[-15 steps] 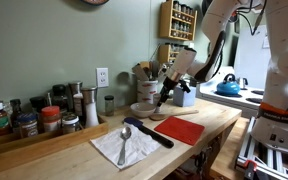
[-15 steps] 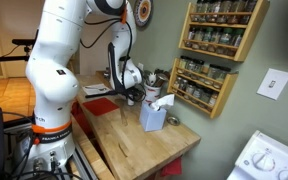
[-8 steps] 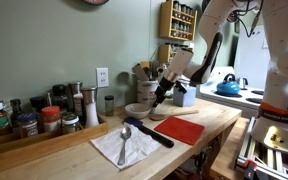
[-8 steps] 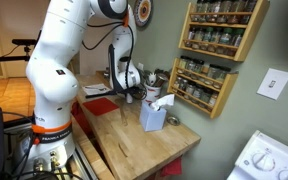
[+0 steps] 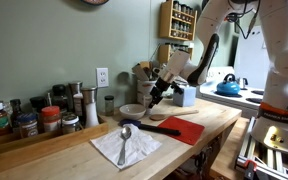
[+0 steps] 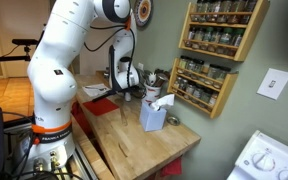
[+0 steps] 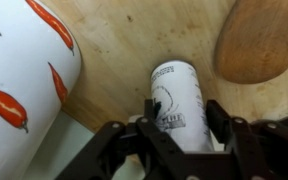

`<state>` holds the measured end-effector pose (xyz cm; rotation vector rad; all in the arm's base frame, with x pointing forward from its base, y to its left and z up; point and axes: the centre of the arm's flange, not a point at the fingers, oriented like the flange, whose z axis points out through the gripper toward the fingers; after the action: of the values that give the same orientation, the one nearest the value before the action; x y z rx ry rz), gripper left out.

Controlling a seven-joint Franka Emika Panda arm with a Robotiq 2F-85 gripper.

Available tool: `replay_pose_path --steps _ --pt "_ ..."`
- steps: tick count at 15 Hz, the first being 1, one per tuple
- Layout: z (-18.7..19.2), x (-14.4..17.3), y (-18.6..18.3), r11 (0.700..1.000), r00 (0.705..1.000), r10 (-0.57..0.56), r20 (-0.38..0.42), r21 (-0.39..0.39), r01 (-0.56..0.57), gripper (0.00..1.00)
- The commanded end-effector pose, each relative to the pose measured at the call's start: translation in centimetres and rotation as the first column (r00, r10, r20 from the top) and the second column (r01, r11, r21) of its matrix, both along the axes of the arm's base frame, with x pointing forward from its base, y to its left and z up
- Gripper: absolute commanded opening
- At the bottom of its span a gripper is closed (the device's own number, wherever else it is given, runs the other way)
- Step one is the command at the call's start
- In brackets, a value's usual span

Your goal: Use the bottle to push the bowl to the left then put some contents of the bottle in the bowl

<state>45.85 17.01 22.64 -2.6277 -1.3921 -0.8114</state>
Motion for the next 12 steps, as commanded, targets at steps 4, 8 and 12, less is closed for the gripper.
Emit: replay_pose_path --steps 4,8,12 --pt "0.2 1.2 -0.6 0.997 0.999 0.044 -0.031 0.058 -0.042 0.3" --pt "0.4 1.8 -1.0 0.994 0.997 0.07 -0.027 0.087 -0.067 0.3" --pt "0.6 2.5 -0.5 0.991 0.995 0.102 -0.019 0.094 -0.1 0.3"
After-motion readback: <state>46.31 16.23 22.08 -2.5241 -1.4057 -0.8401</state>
